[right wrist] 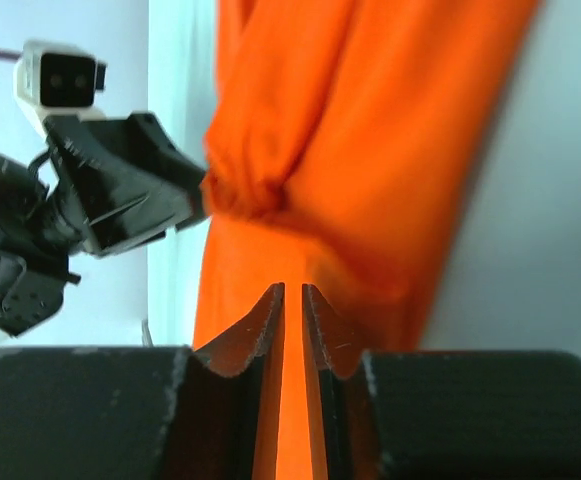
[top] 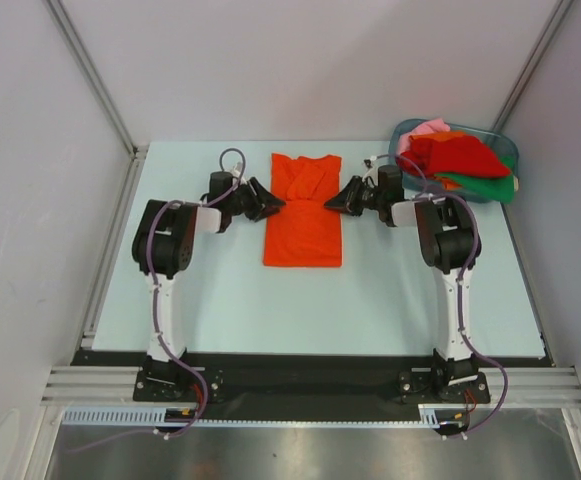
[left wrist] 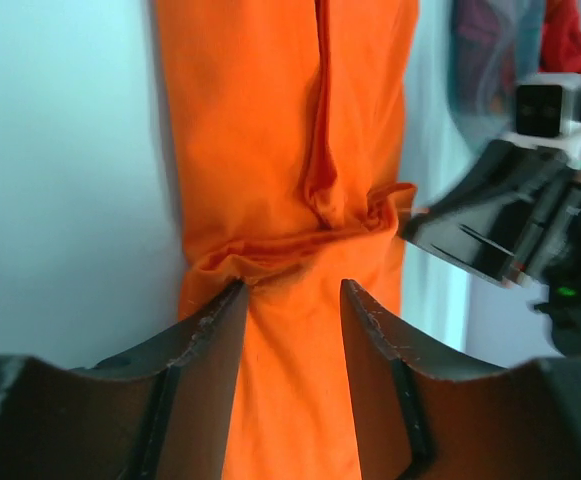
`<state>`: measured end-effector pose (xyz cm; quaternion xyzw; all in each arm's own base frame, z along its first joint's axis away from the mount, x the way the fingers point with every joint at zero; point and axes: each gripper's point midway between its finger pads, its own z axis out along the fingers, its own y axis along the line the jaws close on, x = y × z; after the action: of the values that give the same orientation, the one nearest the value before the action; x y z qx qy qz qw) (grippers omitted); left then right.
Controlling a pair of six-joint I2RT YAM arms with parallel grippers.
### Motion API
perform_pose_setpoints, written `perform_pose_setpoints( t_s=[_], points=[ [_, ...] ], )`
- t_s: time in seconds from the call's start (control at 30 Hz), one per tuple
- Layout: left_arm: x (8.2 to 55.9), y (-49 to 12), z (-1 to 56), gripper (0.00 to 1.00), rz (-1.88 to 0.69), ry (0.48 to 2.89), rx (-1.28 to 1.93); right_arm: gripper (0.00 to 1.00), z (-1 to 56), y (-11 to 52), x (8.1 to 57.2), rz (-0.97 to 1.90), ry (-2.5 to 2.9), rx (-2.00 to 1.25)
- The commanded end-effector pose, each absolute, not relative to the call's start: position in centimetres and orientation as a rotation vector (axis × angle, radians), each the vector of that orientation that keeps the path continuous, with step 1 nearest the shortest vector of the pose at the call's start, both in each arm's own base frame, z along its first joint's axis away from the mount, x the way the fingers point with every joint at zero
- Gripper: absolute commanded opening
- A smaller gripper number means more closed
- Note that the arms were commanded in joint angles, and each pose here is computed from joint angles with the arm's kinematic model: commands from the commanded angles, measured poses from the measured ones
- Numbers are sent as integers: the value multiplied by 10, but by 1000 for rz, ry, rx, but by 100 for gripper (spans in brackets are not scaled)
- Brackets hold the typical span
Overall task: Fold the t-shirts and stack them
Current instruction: Fold the tshirt
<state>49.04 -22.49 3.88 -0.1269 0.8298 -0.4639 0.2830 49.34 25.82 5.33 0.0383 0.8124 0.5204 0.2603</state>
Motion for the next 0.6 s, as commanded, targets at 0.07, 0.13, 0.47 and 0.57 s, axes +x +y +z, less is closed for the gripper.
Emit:
perform_pose_setpoints(
  t_s=[0.07, 0.13, 0.47, 0.57],
  points=[
    [524, -225, 29, 49, -1305, 2198, -369, 17, 42, 244, 532, 1451, 2145, 198],
    [532, -215, 29, 49, -1255, 2221, -365, 17, 42, 232, 546, 1406, 2138, 212],
    [490, -173, 118, 59, -1012, 2169, -296, 34, 63, 173, 520, 775, 2347, 131],
    [449, -161, 124, 68, -965, 2155, -383, 39, 78, 162, 479, 687, 2361, 139]
  ],
)
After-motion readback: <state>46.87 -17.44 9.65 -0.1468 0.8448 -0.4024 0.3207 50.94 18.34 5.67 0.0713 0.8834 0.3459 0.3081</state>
